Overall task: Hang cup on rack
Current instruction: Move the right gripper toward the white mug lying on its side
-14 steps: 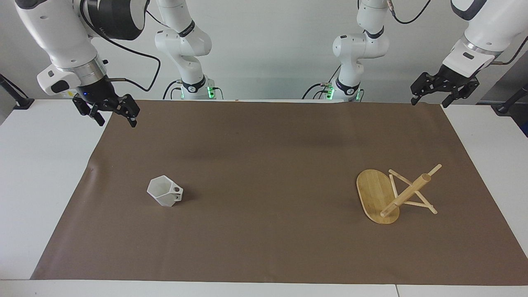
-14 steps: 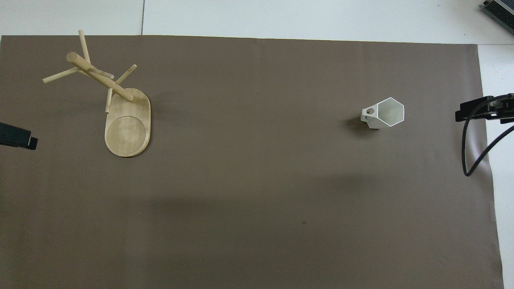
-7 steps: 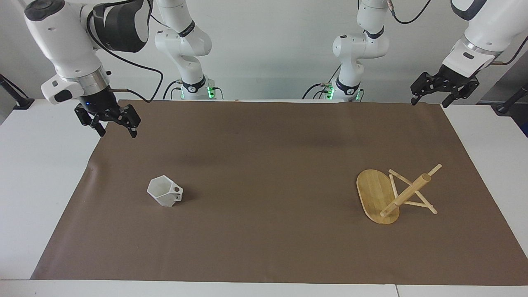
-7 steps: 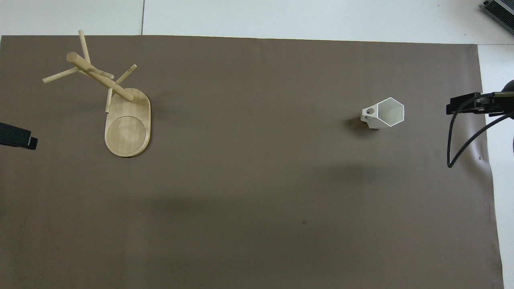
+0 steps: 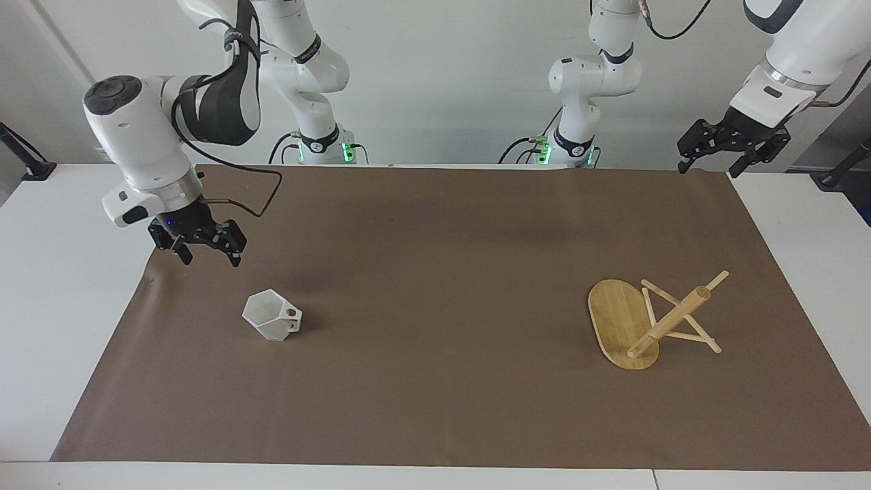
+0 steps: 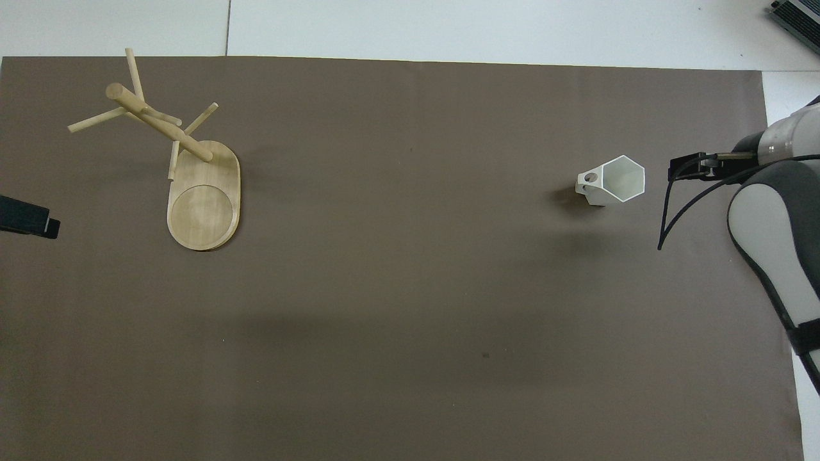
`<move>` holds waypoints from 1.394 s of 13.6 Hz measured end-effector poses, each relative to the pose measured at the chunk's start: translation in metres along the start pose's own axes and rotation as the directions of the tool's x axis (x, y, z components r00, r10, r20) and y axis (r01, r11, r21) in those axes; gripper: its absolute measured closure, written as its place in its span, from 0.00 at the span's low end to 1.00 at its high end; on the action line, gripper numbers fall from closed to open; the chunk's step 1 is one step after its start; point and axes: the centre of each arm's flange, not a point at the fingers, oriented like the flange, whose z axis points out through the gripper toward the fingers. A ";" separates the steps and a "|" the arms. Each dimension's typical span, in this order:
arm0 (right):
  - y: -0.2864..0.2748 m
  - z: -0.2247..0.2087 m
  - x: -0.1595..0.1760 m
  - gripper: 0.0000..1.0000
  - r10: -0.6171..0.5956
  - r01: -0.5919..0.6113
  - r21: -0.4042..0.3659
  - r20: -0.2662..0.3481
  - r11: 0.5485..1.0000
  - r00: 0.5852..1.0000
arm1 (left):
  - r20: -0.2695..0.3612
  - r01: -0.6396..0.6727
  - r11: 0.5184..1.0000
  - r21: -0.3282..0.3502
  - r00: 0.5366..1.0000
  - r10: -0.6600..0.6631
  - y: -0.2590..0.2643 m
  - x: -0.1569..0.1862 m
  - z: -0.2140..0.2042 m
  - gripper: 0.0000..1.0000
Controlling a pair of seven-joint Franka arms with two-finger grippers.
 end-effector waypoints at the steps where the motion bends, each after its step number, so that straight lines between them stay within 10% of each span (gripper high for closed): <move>1: 0.000 0.012 0.004 0.00 0.000 0.000 0.000 -0.006 1.000 1.000 | 0.000 -0.001 1.000 0.000 1.000 0.001 0.000 0.000 0.000 0.00; 19: -0.016 0.101 0.016 0.00 0.014 -0.014 0.009 0.000 1.000 1.000 | 0.001 0.000 1.000 0.000 1.000 0.000 0.000 0.000 0.000 0.00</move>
